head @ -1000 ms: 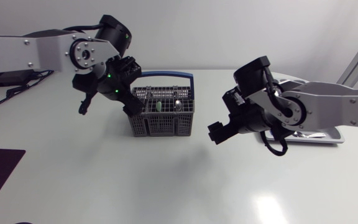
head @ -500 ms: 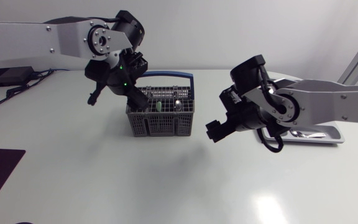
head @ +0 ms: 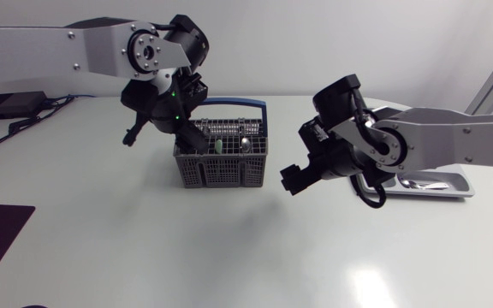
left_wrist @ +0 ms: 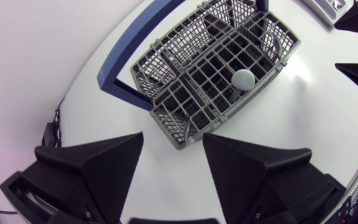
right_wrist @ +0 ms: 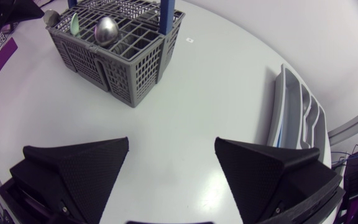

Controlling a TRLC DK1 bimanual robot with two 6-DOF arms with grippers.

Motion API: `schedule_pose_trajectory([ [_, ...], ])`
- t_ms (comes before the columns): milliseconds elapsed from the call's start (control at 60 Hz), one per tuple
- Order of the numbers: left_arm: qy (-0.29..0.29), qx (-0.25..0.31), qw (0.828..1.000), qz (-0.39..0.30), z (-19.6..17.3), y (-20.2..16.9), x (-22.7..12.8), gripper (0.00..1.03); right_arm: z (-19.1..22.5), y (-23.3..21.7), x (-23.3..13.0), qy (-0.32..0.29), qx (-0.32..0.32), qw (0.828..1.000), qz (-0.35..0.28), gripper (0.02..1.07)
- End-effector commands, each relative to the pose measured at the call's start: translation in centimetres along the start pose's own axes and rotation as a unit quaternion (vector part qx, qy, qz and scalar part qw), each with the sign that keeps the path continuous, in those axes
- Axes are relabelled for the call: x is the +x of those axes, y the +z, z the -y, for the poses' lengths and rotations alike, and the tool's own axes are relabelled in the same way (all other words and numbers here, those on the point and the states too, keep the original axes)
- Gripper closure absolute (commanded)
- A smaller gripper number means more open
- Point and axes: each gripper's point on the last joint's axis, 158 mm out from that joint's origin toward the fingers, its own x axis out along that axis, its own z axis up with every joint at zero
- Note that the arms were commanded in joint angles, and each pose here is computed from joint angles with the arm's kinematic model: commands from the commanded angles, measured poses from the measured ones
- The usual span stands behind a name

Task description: Unload the cutlery basket into the drawer organizer.

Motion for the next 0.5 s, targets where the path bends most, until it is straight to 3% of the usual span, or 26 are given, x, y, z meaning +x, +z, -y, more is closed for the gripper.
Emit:
schedule_pose_trajectory([
  [0, 0.005, -0.007, 1.0, -0.01, 0.22, 0.16, 0.41, 0.42, -0.15, 0.38, 0.0, -0.001, -0.007, 1.0, -0.001, 0.07],
  [483, 0.012, -0.013, 1.0, -0.026, 0.58, 0.66, 0.57, 0.45, -0.66, 0.26, -0.05, 0.002, -0.013, 1.0, -0.003, 0.07],
])
